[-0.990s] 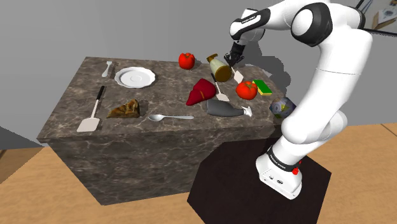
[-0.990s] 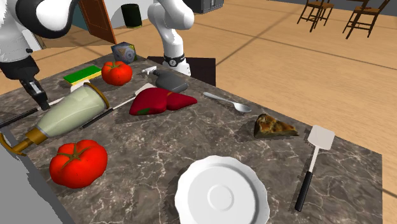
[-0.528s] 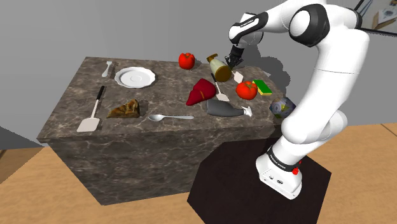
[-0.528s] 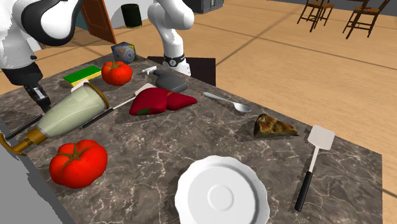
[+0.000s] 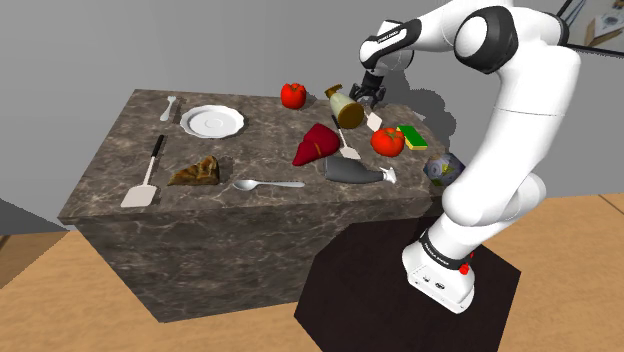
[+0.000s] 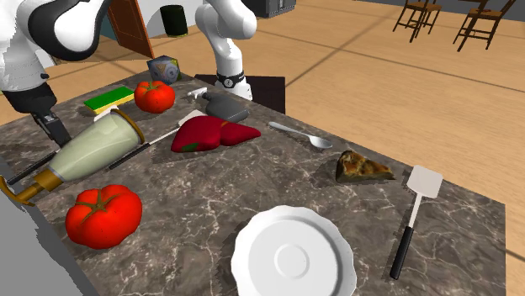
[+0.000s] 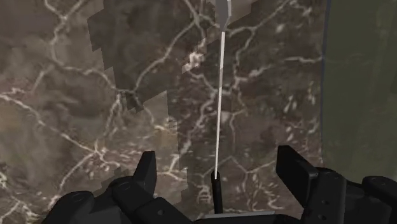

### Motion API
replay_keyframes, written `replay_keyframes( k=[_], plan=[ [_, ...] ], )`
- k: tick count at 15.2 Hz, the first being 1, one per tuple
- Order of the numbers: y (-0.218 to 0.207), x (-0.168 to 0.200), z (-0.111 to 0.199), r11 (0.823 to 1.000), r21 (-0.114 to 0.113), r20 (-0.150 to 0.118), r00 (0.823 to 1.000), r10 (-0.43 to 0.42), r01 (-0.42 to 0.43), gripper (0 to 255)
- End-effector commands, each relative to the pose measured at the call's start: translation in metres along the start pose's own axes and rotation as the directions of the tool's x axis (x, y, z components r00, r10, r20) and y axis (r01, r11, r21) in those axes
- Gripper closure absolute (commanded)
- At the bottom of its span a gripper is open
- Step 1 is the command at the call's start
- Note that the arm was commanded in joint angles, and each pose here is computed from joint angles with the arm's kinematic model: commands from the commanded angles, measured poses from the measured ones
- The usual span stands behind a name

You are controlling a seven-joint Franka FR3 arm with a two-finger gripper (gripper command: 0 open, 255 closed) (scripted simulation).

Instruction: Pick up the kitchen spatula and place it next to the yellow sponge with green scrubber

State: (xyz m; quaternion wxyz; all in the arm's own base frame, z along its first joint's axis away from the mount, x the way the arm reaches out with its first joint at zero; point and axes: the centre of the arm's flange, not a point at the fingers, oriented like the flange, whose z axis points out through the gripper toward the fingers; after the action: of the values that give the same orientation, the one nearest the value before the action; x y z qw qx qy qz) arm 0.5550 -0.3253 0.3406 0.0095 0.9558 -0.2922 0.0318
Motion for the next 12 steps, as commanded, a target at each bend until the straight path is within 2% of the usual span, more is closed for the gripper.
replay_keyframes(
  k=[1, 5, 12],
  plan=[
    [0.000, 0.000, 0.000, 1.000, 0.000, 0.000, 1.000, 0.000, 0.000, 0],
    [0.000, 0.000, -0.050, 1.000, 0.000, 0.000, 1.000, 0.000, 0.000, 0],
    [0.000, 0.000, -0.050, 1.000, 0.000, 0.000, 1.000, 0.000, 0.000, 0]
  ],
)
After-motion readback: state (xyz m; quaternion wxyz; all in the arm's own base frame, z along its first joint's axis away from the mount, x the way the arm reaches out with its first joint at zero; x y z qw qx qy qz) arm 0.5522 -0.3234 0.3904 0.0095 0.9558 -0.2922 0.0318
